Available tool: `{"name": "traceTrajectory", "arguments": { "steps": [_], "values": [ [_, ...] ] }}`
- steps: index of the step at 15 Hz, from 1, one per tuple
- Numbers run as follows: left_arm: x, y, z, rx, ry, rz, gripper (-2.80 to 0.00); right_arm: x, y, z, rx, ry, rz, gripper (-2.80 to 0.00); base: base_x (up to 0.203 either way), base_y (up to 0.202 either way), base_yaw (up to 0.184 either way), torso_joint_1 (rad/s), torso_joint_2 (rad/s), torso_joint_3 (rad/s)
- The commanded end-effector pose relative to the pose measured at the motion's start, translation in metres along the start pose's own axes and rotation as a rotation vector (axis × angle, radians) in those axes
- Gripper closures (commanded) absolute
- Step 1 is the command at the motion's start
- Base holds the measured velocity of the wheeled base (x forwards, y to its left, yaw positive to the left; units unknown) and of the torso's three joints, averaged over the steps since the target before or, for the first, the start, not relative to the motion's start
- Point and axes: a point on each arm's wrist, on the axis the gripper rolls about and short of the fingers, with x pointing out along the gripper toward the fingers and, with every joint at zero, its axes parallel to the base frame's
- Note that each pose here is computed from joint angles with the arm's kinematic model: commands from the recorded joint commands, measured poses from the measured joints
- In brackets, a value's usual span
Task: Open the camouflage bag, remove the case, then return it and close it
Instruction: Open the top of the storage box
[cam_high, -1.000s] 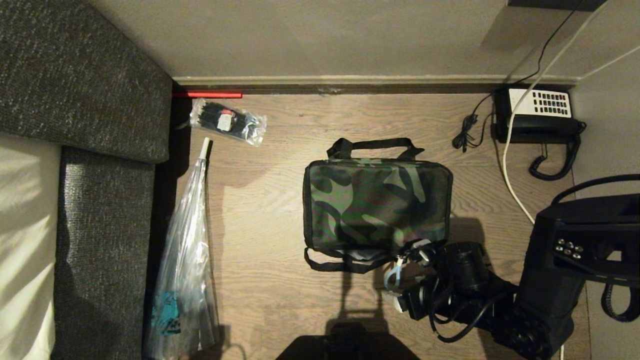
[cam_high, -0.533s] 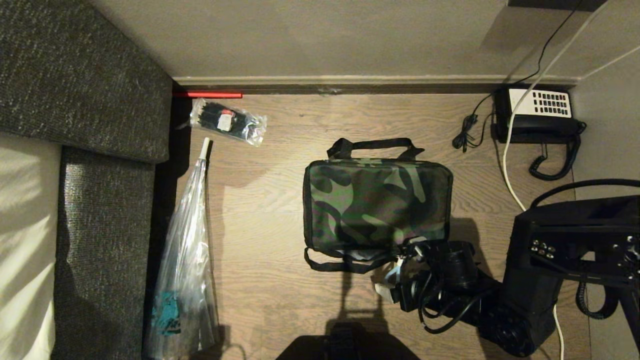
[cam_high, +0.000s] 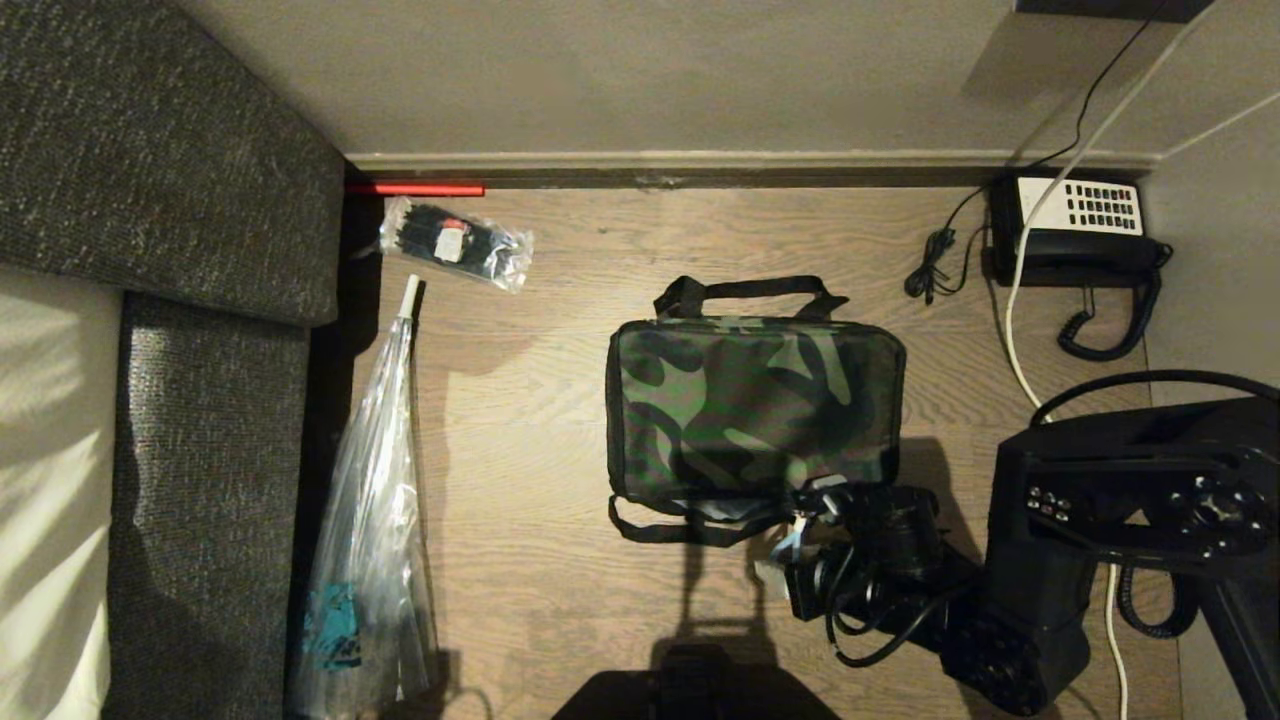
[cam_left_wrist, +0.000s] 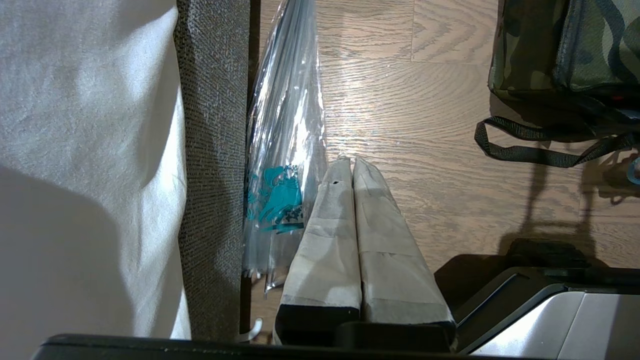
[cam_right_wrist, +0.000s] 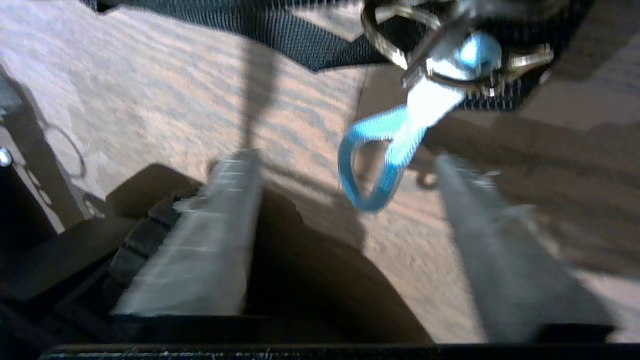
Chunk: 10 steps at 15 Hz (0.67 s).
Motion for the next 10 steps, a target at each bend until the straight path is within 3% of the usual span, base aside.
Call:
{"name": "traceTrajectory", "arguments": {
  "steps": [1, 10],
  "values": [
    [0.000, 0.000, 0.000, 0.000, 0.003, 0.000, 0.00, 0.006, -0.001, -0.002, -0.001, -0.009, -0.001, 0.00, 0.000, 0.000, 0.000, 0.000, 0.00, 0.000],
    [0.000, 0.000, 0.000, 0.000, 0.003, 0.000, 0.00, -0.012, 0.001, 0.018, -0.015, -0.099, 0.001, 0.00, 0.000, 0.000, 0.000, 0.000, 0.00, 0.000]
  ]
}}
